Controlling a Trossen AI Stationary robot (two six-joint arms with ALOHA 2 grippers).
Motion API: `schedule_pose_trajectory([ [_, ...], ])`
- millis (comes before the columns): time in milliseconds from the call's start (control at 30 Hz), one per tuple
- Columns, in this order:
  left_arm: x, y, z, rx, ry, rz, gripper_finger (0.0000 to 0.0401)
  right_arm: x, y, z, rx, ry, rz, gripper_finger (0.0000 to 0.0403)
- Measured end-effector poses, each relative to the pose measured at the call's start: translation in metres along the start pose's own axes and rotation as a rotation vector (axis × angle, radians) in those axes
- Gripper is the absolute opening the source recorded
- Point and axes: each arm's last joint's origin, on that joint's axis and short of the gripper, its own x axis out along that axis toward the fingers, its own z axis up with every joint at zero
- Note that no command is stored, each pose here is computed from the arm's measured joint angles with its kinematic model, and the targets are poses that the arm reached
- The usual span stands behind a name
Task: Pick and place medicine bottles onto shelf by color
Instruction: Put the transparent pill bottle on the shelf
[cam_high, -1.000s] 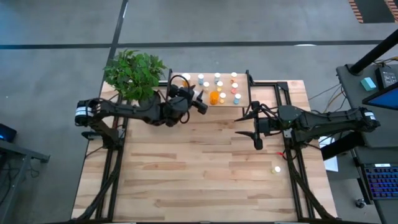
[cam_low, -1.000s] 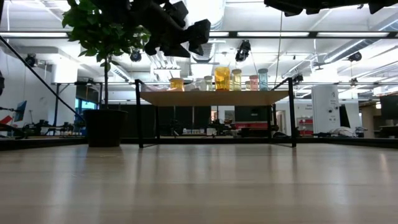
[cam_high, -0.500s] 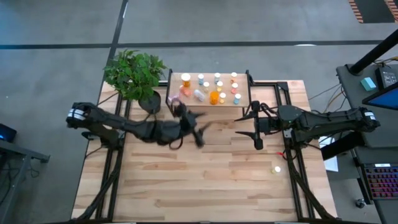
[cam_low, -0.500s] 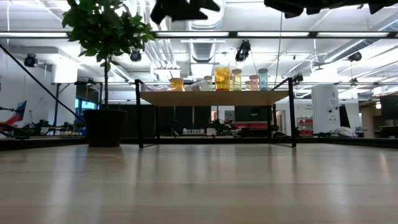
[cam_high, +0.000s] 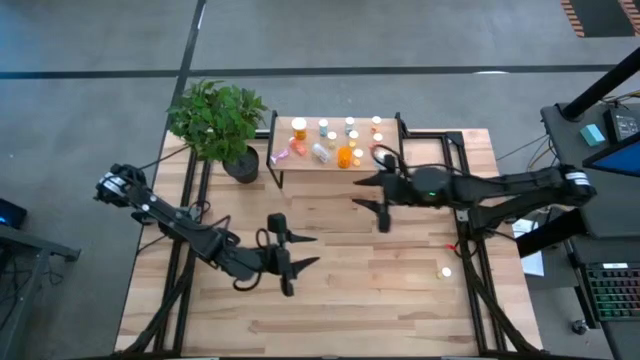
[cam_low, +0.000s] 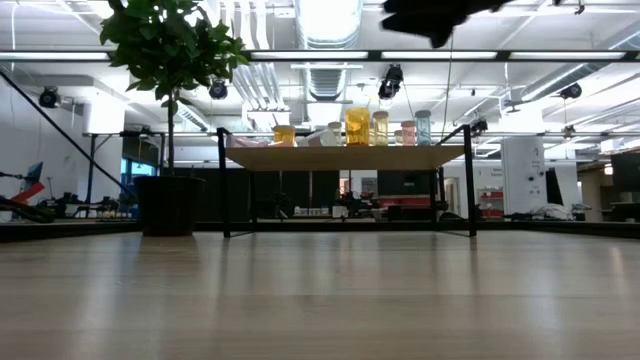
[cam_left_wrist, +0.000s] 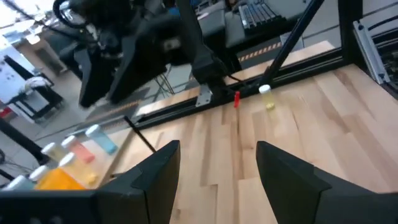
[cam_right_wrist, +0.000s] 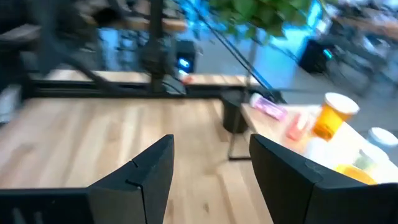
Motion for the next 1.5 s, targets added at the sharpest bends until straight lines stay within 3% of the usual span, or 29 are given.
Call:
schedule_pose_trajectory([
  [200, -0.024, 0.021, -0.014, 0.038, -0.006, 0.024, 0.0195, 0.053, -0.014, 0.028, 0.035, 0.182, -0.095, 0.0201],
  [433, -0.058, 0.052, -0.040, 0.000, -0.031, 0.080, 0.0195, 0.110, -0.059, 0.065, 0.041, 0.372, -0.192, 0.0201],
  [633, -0.075, 0.069, -0.064, -0.014, -0.048, 0.121, 0.0195, 0.151, -0.099, 0.074, 0.137, 0.477, -0.279, 0.0201],
  [767, -0.085, 0.076, -0.074, -0.030, -0.057, 0.149, 0.0195, 0.173, -0.110, 0.071, 0.083, 0.578, -0.262, 0.0201],
  [900, -0.092, 0.081, -0.081, -0.038, -0.071, 0.153, 0.0195, 0.187, -0.113, 0.065, 0.038, 0.703, -0.232, 0.0201],
  [1233, -0.100, 0.084, -0.099, -0.034, -0.081, 0.158, 0.0195, 0.208, -0.118, 0.035, 0.136, 0.908, -0.278, 0.0201],
  [1500, -0.101, 0.085, -0.101, -0.035, -0.098, 0.166, 0.0195, 0.204, -0.117, 0.038, 0.113, 0.918, -0.322, 0.0201],
])
